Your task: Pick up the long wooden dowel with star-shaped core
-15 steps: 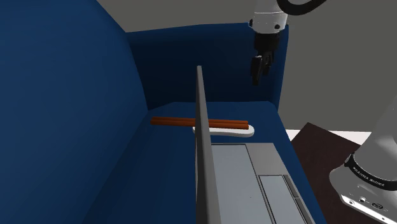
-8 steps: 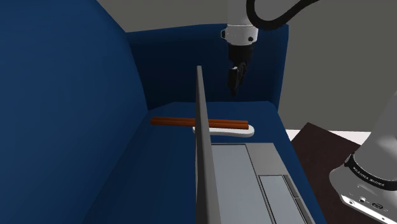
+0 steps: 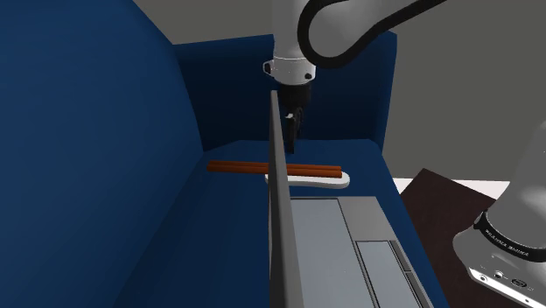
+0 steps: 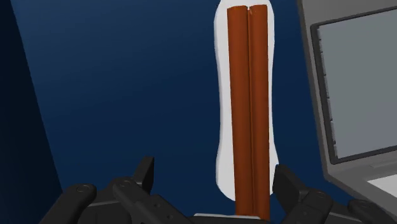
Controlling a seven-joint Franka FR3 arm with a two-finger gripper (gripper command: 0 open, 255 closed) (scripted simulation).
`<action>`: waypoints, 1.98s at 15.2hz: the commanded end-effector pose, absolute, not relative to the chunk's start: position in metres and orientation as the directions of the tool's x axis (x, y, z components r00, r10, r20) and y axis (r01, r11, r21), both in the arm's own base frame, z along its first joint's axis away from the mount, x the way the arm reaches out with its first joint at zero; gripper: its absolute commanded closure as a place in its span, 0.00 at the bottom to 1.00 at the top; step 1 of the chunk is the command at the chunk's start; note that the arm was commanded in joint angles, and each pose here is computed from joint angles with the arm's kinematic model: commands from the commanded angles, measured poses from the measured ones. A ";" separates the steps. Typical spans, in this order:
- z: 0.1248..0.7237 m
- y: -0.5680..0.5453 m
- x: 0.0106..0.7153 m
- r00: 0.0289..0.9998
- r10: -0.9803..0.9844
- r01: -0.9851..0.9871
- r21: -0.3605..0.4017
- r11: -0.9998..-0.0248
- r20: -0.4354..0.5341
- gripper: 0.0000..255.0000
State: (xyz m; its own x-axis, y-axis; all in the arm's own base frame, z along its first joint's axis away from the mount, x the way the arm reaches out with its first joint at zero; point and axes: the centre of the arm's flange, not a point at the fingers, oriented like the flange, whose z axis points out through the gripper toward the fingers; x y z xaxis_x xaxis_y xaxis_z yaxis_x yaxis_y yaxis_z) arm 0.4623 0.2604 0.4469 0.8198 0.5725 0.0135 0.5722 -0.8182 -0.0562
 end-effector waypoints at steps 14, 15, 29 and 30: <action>0.395 0.322 0.469 0.731 0.682 0.683 -0.069 -0.728 0.036 0.00; 0.395 0.322 0.469 0.731 0.682 0.683 -0.069 -0.728 0.036 1.00; 0.422 0.322 0.469 0.731 0.682 0.683 -0.069 -0.728 0.036 1.00; 0.427 0.322 0.469 0.731 0.682 0.683 -0.069 -0.728 0.036 1.00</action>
State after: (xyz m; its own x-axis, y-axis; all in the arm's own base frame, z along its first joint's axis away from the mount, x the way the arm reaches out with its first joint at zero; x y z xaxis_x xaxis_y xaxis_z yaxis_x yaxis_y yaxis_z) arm 0.4708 0.3223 0.4212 0.7306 0.6819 0.0360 0.6825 -0.7276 -0.0687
